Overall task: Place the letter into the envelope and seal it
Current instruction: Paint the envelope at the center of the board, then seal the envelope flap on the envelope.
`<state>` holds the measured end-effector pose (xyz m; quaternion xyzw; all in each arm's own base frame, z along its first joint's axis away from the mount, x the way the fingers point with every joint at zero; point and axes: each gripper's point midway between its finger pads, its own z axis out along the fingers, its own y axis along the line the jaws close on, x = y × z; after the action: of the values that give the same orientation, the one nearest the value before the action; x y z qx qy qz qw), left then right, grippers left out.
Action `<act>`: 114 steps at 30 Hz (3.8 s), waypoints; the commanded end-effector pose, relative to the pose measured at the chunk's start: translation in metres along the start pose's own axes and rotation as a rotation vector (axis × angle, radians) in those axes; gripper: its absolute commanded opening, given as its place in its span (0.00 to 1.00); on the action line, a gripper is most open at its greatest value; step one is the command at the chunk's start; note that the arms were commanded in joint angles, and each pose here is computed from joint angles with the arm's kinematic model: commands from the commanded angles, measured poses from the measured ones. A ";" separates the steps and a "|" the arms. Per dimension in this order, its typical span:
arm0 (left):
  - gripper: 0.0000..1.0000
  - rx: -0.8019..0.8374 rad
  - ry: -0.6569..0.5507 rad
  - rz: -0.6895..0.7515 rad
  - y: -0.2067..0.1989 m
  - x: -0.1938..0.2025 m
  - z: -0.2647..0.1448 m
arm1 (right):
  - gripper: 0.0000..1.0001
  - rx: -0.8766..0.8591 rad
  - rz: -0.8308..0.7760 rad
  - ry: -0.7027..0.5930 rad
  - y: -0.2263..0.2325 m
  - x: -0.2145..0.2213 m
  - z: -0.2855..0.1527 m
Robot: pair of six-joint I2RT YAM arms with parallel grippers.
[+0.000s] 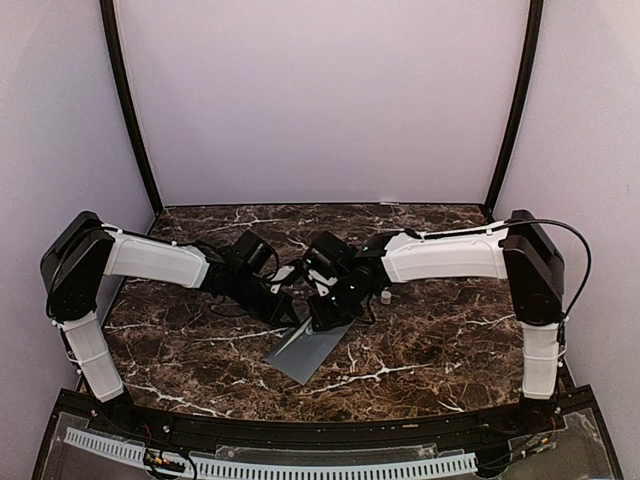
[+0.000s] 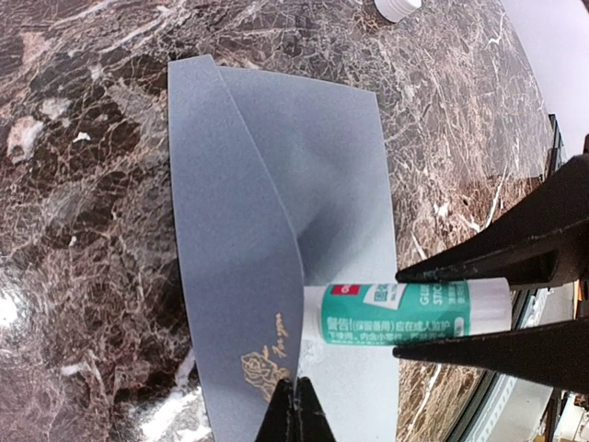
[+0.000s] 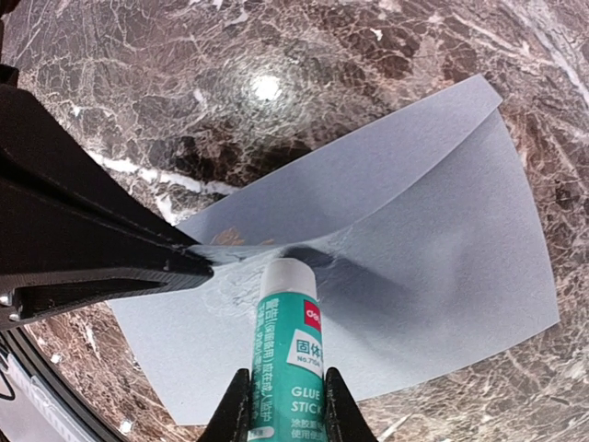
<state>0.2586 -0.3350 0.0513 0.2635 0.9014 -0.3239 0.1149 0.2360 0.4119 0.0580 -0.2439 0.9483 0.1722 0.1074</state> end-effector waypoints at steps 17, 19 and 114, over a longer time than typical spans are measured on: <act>0.00 0.037 0.027 0.031 -0.009 0.007 0.001 | 0.00 0.198 0.021 0.066 -0.064 0.012 0.019; 0.00 0.039 0.026 0.032 -0.010 0.006 0.001 | 0.00 0.199 0.024 0.064 -0.066 0.012 0.019; 0.19 -0.085 0.030 0.037 0.006 -0.006 0.015 | 0.02 0.017 0.160 -0.443 -0.048 -0.049 -0.115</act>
<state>0.2655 -0.3317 0.0313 0.2736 0.9169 -0.2674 0.1140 0.2844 0.3469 0.1624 -0.1287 0.9245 0.2088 0.2918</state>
